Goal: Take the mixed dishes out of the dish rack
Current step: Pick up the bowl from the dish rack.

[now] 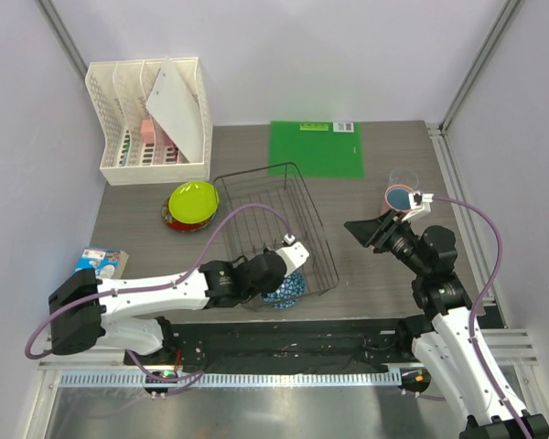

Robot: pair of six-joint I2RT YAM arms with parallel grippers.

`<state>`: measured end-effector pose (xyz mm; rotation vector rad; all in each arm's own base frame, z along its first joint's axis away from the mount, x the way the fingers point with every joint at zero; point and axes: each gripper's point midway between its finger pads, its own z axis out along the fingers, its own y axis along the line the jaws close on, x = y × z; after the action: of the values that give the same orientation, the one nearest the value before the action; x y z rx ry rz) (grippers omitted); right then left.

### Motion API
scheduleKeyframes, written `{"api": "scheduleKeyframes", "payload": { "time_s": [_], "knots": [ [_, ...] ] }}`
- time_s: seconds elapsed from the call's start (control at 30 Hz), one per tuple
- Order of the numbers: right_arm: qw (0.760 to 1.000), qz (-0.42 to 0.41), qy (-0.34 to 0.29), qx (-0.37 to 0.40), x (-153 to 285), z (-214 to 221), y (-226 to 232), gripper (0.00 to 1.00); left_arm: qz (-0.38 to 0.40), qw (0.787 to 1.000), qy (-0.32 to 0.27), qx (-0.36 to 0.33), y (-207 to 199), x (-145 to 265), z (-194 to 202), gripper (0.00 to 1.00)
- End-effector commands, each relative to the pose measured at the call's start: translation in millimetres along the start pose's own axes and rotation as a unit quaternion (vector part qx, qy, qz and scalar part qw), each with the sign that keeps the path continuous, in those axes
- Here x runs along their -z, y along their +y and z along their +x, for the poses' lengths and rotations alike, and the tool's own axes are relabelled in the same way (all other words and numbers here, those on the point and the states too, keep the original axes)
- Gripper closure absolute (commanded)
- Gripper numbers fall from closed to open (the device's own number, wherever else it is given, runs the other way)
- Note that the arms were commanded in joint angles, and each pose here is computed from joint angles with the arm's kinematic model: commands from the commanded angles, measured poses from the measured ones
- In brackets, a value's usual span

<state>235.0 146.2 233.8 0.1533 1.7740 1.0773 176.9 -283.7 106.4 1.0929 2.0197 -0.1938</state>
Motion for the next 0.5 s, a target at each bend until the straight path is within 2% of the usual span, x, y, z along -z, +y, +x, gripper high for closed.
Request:
{"api": "scheduleKeyframes", "payload": {
  "time_s": [0.0, 0.33, 0.47],
  "knots": [
    [1.0, -0.021, -0.02, 0.009, 2.5, -12.1, 15.3, 0.57, -0.017, 0.998, -0.061, 0.025, 10.6, 21.0, -36.4, 1.0],
    [1.0, -0.014, -0.018, 0.009, 5.2, -11.6, 14.6, 0.57, -0.002, 0.993, -0.119, 0.026, 13.4, 59.3, -73.1, 1.0],
    [1.0, -0.011, -0.016, 0.005, 4.9, -9.1, 12.1, 0.57, 0.0, 0.993, -0.114, 0.021, 11.7, 57.1, -71.6, 1.0]
  ]
}}
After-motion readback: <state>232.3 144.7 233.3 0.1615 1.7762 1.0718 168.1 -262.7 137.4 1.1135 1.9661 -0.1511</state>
